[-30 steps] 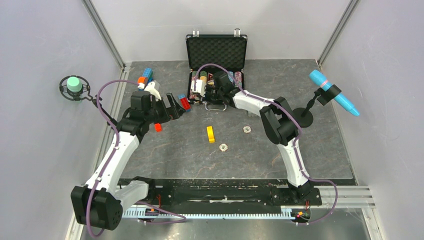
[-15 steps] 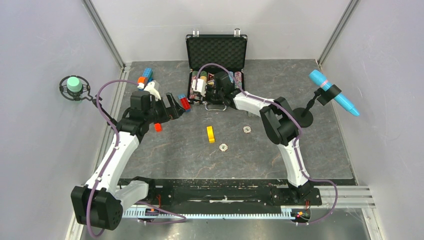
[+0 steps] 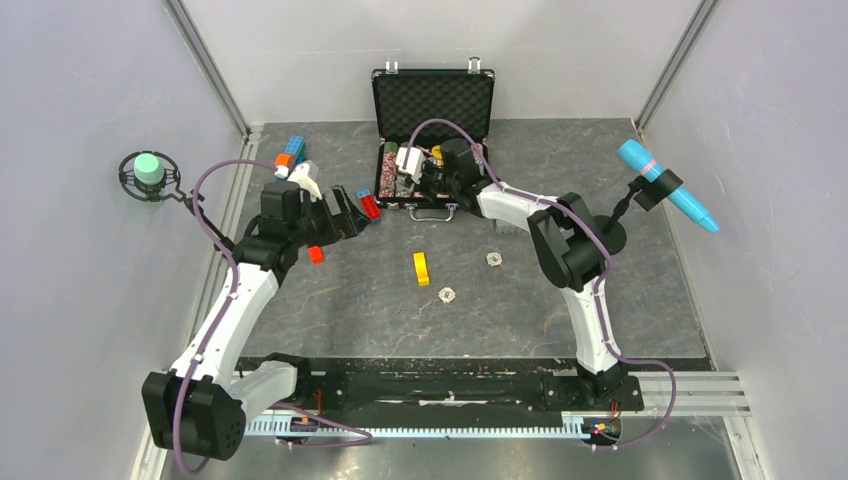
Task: Pack up texas hold em set
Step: Place the poker chip in the chip case.
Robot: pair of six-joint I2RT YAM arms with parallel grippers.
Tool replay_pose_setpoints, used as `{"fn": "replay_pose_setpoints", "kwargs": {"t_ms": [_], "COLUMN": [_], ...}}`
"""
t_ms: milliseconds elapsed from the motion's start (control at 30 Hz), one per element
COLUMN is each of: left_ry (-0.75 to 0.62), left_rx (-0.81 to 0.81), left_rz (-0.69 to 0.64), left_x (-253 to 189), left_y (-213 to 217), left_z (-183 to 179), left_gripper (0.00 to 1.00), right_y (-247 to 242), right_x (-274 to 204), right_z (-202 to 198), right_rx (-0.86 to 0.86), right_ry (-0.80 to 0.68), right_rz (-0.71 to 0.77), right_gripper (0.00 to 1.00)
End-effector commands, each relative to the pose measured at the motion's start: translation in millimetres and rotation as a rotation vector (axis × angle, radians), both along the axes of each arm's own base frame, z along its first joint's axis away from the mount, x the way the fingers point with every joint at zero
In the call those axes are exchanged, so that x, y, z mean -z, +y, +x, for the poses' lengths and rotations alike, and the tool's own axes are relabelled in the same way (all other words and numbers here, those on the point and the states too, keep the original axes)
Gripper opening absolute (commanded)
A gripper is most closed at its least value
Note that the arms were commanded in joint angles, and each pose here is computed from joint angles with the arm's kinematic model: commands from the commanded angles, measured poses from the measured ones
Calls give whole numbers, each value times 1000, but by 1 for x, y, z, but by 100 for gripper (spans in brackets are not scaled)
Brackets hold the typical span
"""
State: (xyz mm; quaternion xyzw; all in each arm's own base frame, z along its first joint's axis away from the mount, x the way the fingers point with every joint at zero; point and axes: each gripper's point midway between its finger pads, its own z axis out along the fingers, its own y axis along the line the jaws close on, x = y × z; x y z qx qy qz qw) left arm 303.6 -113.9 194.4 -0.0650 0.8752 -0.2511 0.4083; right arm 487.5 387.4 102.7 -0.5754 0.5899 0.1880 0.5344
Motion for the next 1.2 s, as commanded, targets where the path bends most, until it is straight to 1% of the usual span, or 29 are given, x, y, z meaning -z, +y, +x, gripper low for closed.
{"fn": "replay_pose_setpoints", "kwargs": {"t_ms": [0, 367, 1167], "left_ry": [-37, -33, -23], "left_rx": [14, 18, 18], "left_rz": [12, 7, -2], "left_x": [-4, -3, -1], "left_y": [2, 1, 1], "left_z": [5, 6, 7], "left_gripper": [100, 100, 100], "right_y": [2, 8, 3], "right_x": [-50, -29, 3], "right_z": [5, -5, 11], "right_rx": [-3, -79, -40], "right_ry": [-83, -21, 0], "right_rz": [86, 49, -56], "right_gripper": [0, 0, 0]}}
